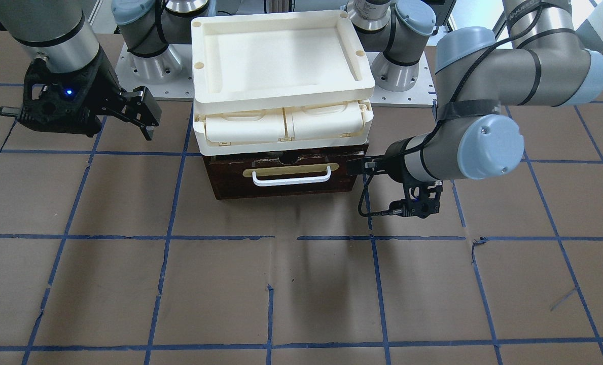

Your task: Put scissors in drawer and close it

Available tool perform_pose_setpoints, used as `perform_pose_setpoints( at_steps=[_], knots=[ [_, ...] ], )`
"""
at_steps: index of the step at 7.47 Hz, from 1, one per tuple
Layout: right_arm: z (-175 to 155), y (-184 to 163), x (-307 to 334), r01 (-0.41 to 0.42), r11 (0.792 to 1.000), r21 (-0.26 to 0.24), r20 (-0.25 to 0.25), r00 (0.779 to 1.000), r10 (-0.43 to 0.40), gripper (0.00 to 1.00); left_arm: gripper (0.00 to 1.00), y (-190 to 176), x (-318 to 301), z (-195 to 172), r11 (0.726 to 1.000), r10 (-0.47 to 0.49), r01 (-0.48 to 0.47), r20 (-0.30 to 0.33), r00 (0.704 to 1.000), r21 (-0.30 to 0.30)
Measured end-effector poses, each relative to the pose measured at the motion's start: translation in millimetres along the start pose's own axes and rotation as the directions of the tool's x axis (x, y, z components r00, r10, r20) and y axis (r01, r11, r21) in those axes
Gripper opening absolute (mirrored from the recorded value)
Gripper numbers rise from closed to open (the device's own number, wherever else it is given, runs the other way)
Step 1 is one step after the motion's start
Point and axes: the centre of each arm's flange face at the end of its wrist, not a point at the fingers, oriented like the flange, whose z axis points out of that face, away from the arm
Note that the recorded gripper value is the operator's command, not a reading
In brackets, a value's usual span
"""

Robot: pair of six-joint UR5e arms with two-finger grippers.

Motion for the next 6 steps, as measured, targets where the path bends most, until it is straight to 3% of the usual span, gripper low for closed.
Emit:
perform_pose_setpoints(
  at_steps=[1, 3, 6],
  knots=[
    [-0.2, -0.3, 0.6, -0.001, 1.0, 0.001, 0.0, 1.0, 0.001, 1.0, 1.0, -1.0, -6.0, -20.7, 0.995, 0.025, -0.031, 0.059, 0.998, 0.099],
    [-0.7, -0.5, 1.4, -0.003, 1.0, 0.001, 0.0, 1.0, 0.003, 1.0, 1.0, 10.4, -19.2, -59.6, 0.958, 0.029, -0.089, 0.215, 0.976, 0.274],
    [-1.1, -0.6, 1.6, -0.003, 1.0, 0.002, 0.0, 1.0, 0.003, 1.0, 1.0, 13.0, -18.7, -82.7, 0.896, 0.024, -0.131, 0.25, 0.968, 0.424]
  ],
)
